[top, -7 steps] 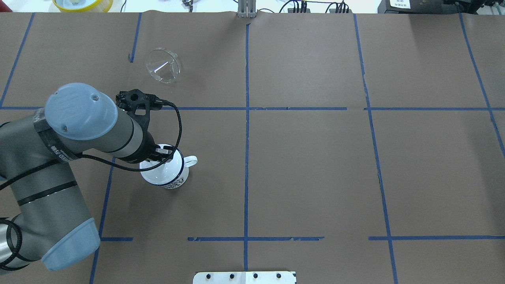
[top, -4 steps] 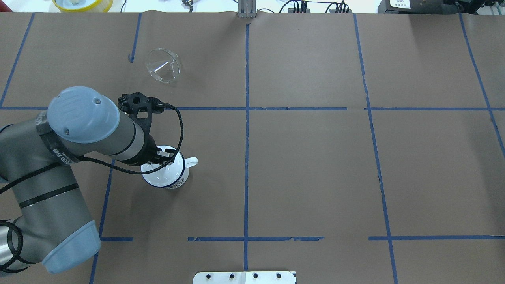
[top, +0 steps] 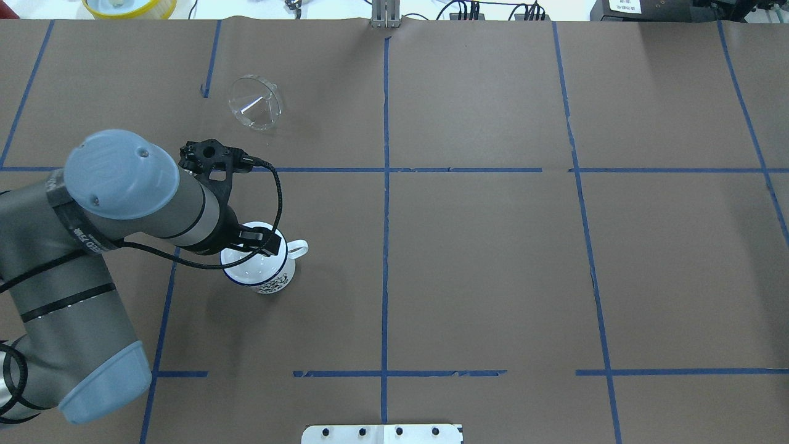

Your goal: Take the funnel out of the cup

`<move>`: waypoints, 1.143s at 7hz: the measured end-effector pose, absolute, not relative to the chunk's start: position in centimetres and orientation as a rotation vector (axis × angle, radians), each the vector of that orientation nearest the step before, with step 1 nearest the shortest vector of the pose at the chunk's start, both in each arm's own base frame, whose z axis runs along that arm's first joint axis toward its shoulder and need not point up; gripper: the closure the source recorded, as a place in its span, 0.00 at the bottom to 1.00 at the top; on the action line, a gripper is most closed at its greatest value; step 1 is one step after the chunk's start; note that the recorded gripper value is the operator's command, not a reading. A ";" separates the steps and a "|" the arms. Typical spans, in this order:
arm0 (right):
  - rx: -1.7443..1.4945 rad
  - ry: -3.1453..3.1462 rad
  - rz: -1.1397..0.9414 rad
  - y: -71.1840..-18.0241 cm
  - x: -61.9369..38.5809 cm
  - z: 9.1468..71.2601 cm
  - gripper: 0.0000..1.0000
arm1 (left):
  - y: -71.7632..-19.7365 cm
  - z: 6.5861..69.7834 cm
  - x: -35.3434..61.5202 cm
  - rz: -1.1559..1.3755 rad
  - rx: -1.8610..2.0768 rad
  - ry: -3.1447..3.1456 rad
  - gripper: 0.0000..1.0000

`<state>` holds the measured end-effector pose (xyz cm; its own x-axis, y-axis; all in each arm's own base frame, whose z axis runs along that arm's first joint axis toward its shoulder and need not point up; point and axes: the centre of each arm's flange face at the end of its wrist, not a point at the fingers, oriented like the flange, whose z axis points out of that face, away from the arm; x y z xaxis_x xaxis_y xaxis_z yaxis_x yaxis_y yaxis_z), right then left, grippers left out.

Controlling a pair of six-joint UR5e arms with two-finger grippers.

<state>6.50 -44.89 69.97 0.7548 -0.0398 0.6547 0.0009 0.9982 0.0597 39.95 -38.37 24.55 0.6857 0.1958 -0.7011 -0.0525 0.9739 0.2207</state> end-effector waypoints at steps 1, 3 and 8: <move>0.057 -0.715 -0.022 -44.9 6.5 70.0 0.00 | -39.3 25.4 37.4 0.220 0.244 0.792 0.00; 0.057 -0.715 -0.022 -44.9 6.5 70.0 0.00 | -43.8 29.6 27.6 0.372 0.319 0.756 0.00; 0.057 -0.715 -0.022 -44.9 6.5 70.0 0.00 | -47.9 58.9 -1.8 0.438 0.157 0.713 0.00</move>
<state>6.50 -44.89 69.97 0.7548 -0.0399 0.6547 0.0010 0.9982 0.0598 -1.77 -47.87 58.87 0.6708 0.4398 -0.5972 -0.3345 0.8981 0.2857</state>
